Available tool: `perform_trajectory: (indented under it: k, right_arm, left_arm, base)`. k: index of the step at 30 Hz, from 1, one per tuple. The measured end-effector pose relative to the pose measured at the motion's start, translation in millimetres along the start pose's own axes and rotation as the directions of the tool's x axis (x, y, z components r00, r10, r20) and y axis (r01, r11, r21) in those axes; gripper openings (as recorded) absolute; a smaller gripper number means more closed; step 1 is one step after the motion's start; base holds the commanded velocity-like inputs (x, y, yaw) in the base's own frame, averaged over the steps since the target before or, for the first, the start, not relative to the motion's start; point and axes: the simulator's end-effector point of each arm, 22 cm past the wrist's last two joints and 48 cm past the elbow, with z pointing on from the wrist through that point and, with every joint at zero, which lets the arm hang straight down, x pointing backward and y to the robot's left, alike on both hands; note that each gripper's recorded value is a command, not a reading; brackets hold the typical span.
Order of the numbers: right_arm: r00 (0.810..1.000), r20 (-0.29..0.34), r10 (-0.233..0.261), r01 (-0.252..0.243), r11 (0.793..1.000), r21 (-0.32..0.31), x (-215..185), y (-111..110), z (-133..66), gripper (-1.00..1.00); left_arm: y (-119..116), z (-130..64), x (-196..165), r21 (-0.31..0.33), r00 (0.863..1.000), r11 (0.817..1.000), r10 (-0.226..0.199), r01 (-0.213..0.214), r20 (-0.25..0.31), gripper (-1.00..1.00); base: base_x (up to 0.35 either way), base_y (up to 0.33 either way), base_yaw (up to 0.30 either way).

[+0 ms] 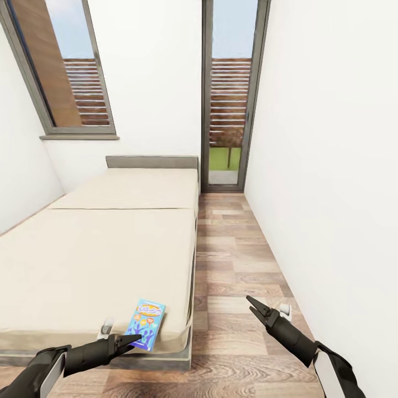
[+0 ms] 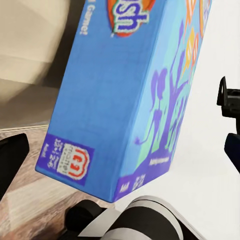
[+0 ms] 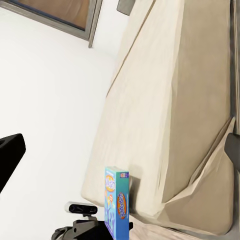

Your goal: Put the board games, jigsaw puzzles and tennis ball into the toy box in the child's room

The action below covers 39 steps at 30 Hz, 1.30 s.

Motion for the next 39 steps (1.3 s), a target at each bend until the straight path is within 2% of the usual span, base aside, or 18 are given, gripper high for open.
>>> perform_trajectory:
  k: [8, 12, 15, 39]
  right_arm:
    - [1.0, 0.0, 0.0, 0.0, 1.0, 0.0, 0, 0, 0.0, 1.0]
    - [1.0, 0.0, 0.0, 0.0, 1.0, 0.0, -4, 8, 1.1, 1.0]
    - [1.0, 0.0, 0.0, 0.0, 1.0, 0.0, -7, 14, 2.0, 1.0]
    - [1.0, -0.001, 0.001, -0.001, 1.0, 0.001, -7, 13, 1.9, 1.0]
  left_arm:
    - [0, 0.0, 0, 0.0, 1.0, 1.0, 0.0, 0.0, 0.0, 1.0]
    - [-7, -2.3, -5, -0.003, 1.0, 1.0, 0.002, -0.002, -0.001, 1.0]
    - [-11, -3.2, -8, -0.003, 1.0, 1.0, -0.012, 0.012, -0.001, 1.0]
    - [-11, -3.2, -7, -0.003, 1.0, 1.0, -0.009, 0.009, 0.0, 1.0]
  base:
    - [0.0, 0.0, 0.0]
    - [0.0, 0.0, 0.0]
    - [0.0, 0.0, 0.0]
    - [0.0, 0.0, 0.0]
